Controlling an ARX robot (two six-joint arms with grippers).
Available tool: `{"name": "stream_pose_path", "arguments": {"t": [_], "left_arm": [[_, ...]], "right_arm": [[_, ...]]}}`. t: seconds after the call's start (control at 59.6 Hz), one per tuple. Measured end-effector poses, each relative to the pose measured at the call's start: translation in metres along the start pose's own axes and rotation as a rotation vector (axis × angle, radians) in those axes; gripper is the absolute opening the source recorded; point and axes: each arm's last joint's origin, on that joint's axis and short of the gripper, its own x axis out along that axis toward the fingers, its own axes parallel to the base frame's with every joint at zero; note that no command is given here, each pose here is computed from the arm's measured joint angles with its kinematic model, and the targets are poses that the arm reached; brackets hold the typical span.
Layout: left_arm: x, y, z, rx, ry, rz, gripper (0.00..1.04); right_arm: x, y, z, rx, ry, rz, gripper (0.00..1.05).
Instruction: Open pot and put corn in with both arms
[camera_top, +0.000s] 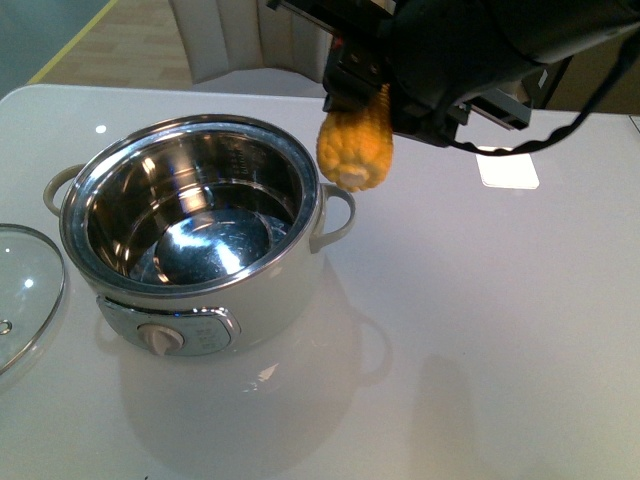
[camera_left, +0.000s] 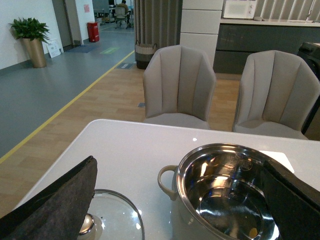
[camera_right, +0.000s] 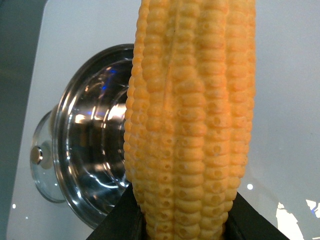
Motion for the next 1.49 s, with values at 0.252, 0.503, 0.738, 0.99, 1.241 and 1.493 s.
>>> {"name": "stream_pose_path", "arguments": {"t": [0.252, 0.503, 0.738, 0.99, 1.241, 1.493], "left_arm": [[0.000, 0.000, 0.000, 0.000, 0.000, 0.000, 0.98], [0.000, 0.000, 0.000, 0.000, 0.000, 0.000, 0.98], [0.000, 0.000, 0.000, 0.000, 0.000, 0.000, 0.98], [0.000, 0.000, 0.000, 0.000, 0.000, 0.000, 0.98], [0.000, 0.000, 0.000, 0.000, 0.000, 0.000, 0.98], [0.000, 0.000, 0.000, 0.000, 0.000, 0.000, 0.98]], "right_arm": [[0.021, 0.020, -0.006, -0.024, 0.037, -0.003, 0.23], [0.043, 0.038, -0.018, -0.056, 0.078, -0.002, 0.23], [0.061, 0.052, -0.025, -0.059, 0.101, 0.012, 0.23], [0.077, 0.068, -0.028, -0.069, 0.121, 0.043, 0.23], [0.092, 0.075, -0.032, -0.080, 0.155, 0.042, 0.23], [0.100, 0.074, -0.041, -0.125, 0.175, 0.001, 0.41]]}}
